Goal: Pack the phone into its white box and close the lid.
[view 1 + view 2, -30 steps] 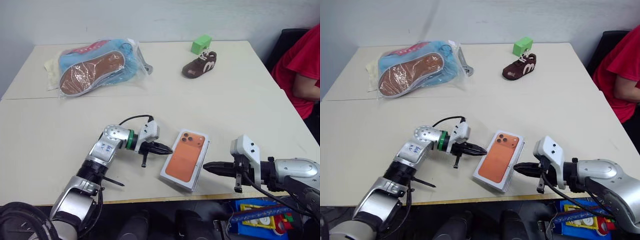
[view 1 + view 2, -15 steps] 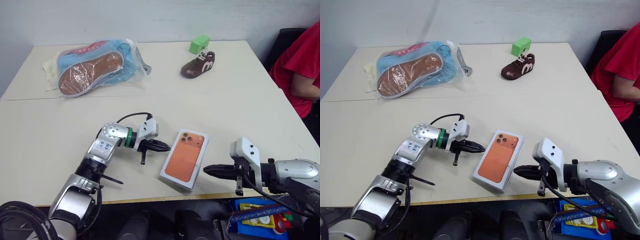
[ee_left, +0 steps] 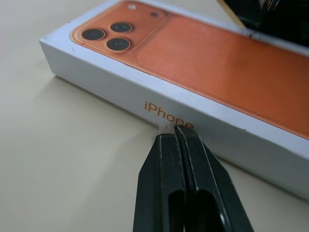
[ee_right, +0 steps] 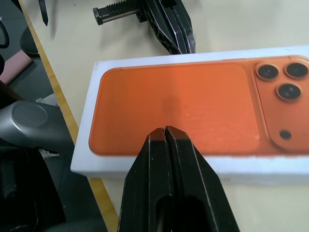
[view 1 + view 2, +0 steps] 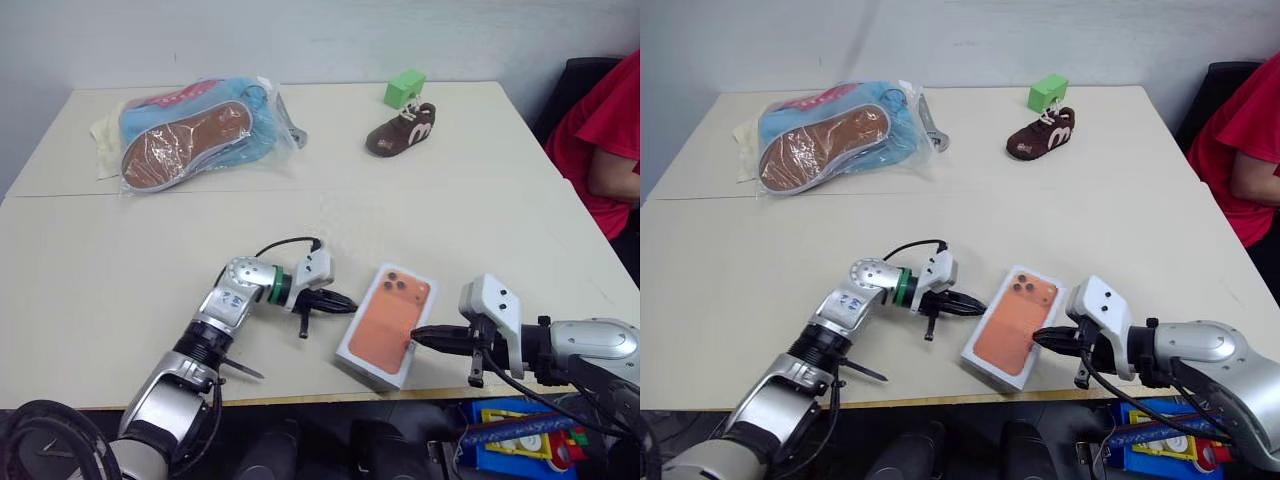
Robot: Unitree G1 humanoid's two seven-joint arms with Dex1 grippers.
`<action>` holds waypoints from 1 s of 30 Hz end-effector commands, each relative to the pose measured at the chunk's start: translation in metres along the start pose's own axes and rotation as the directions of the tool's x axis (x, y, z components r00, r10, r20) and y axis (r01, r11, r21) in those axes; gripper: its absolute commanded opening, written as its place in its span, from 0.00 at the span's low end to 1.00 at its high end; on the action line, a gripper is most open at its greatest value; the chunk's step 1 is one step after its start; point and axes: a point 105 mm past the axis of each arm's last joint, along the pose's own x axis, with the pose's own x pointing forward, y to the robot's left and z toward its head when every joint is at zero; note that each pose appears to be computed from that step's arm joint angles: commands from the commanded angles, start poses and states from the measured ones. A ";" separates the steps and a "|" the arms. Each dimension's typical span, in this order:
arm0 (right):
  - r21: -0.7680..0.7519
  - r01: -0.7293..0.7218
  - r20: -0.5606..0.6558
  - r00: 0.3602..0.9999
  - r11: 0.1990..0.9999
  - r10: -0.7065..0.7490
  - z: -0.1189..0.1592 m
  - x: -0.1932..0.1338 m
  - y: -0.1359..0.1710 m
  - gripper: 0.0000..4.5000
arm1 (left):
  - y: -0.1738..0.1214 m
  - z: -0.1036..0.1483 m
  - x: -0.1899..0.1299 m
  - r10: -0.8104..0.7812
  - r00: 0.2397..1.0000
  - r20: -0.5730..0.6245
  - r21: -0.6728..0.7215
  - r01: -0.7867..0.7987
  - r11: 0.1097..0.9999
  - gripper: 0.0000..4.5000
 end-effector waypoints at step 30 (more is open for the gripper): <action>-0.102 0.043 0.042 0.998 0.994 -0.039 0.002 -0.092 -0.008 0.64 | -0.041 0.025 -0.150 -0.041 0.999 -0.034 -0.133 0.036 0.991 0.79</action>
